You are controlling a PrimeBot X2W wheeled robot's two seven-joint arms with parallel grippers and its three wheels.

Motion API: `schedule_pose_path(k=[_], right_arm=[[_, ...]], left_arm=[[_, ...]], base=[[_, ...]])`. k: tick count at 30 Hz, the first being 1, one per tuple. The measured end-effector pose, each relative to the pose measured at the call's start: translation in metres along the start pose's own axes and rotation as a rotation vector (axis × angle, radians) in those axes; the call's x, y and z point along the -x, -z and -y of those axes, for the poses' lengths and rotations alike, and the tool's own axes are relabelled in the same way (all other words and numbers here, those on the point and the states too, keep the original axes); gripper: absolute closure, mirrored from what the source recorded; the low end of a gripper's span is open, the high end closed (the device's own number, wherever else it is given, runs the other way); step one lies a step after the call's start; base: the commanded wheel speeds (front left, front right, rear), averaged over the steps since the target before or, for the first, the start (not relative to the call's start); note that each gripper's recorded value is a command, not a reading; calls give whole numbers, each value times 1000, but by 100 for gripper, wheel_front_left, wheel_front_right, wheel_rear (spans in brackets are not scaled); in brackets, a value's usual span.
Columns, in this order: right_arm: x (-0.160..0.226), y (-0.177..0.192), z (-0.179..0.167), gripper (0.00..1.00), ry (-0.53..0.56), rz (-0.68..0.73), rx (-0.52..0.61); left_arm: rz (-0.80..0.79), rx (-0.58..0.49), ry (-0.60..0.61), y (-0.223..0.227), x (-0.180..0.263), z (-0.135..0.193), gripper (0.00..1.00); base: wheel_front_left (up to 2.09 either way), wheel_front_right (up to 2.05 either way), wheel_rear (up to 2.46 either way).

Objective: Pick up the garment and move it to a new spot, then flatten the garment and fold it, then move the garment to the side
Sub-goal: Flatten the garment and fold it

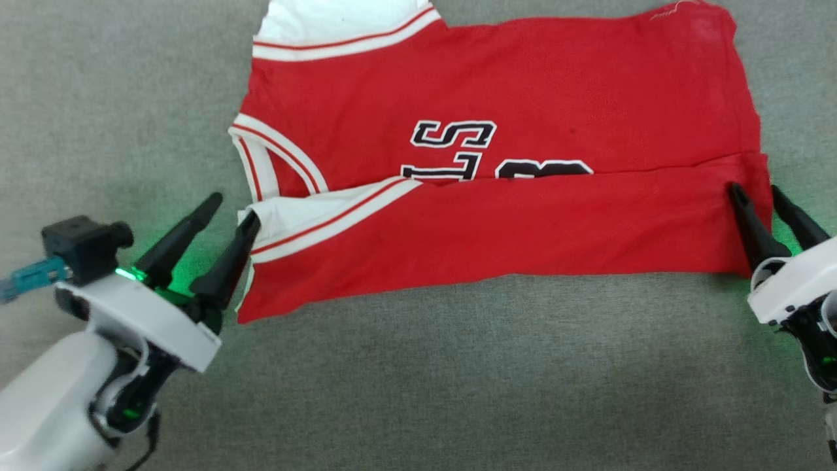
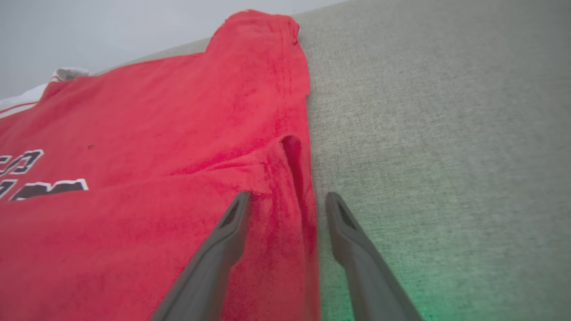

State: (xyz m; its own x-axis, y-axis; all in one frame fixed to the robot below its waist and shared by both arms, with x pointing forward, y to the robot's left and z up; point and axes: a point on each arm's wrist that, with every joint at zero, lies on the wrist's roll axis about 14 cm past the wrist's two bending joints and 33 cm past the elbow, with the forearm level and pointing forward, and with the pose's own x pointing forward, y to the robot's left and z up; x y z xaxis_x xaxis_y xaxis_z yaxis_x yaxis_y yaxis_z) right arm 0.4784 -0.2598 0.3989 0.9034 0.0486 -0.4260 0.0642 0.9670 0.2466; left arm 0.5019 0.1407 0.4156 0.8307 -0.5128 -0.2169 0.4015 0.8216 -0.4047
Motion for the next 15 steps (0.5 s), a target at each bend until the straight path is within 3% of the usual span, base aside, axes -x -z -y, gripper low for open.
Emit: schedule_pose_path(k=[9,12,15], right_arm=[[28,-38,3,0,4,143,8],[37,-49,-1,0,-9,174,10],[47,-54,-3,0,-14,187,11]], left_arm=[[-84,-172,6,-50,36,-2,0],[-248,-132,-8,-42,53,2,0],[-399,-23,25,-34,65,23,0]], base=[[0,0,0],[0,0,0],[0,0,0]])
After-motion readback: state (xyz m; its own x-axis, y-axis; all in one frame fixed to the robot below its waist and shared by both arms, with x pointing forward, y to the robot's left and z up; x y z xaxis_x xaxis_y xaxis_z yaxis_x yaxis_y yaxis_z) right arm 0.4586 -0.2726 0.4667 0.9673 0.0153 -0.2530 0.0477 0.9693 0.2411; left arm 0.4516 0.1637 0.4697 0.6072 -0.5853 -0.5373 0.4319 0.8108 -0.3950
